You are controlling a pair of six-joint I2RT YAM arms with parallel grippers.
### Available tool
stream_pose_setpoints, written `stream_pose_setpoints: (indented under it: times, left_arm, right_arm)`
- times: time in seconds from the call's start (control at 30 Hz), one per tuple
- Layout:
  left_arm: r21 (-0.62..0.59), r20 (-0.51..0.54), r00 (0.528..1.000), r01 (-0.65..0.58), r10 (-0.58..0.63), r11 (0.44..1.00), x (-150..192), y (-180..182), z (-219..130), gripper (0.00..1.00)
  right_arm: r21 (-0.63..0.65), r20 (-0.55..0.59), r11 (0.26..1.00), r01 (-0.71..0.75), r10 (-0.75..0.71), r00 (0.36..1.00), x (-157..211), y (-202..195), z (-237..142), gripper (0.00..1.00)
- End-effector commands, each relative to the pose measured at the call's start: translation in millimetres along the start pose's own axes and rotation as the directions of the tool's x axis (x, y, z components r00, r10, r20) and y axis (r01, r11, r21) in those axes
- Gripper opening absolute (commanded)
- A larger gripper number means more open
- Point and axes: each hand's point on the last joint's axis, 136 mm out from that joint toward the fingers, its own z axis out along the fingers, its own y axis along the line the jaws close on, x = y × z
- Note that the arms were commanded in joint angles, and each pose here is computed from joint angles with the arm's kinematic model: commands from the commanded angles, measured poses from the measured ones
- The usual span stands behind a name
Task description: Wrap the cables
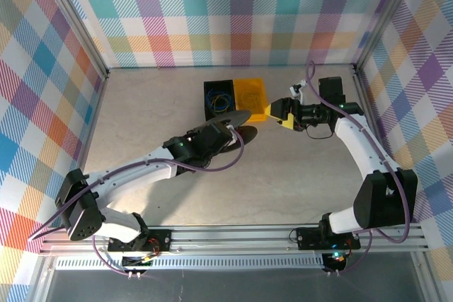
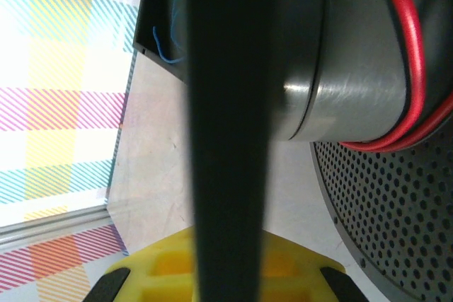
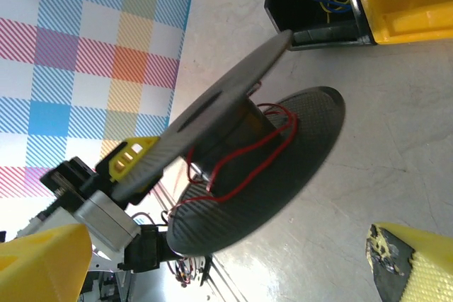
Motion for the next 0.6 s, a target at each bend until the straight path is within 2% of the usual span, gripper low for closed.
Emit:
stream_pose_setpoints:
  times: [0.0, 0.27, 0.47, 0.57]
  left_arm:
    - [-0.137, 0.120, 0.991, 0.075, -0.059, 0.988, -24.6, 32.0, -19.2, 0.00]
    - [-0.240, 0.238, 0.971, 0.070, -0.011, 0.968, -51.9, 28.2, -36.8, 0.00]
    - [-0.261, 0.269, 0.963, 0.043, 0.030, 0.965, -64.9, 14.6, -41.1, 0.00]
    - [-0.256, 0.280, 0.959, 0.039, 0.036, 0.966, -68.3, 10.2, -42.2, 0.00]
  right_arm:
    - [-0.017, 0.022, 1.000, 0.012, -0.011, 1.000, -10.1, 11.4, 0.7, 0.99]
    - [-0.006, -0.042, 0.999, -0.032, 0.032, 0.999, -0.4, 2.1, 33.5, 1.00]
    - [-0.006, -0.054, 0.999, -0.048, 0.048, 0.997, -2.0, -1.4, 48.8, 0.95]
    - [-0.006, -0.049, 0.999, -0.053, 0.053, 0.997, -4.0, -2.1, 49.9, 0.88]
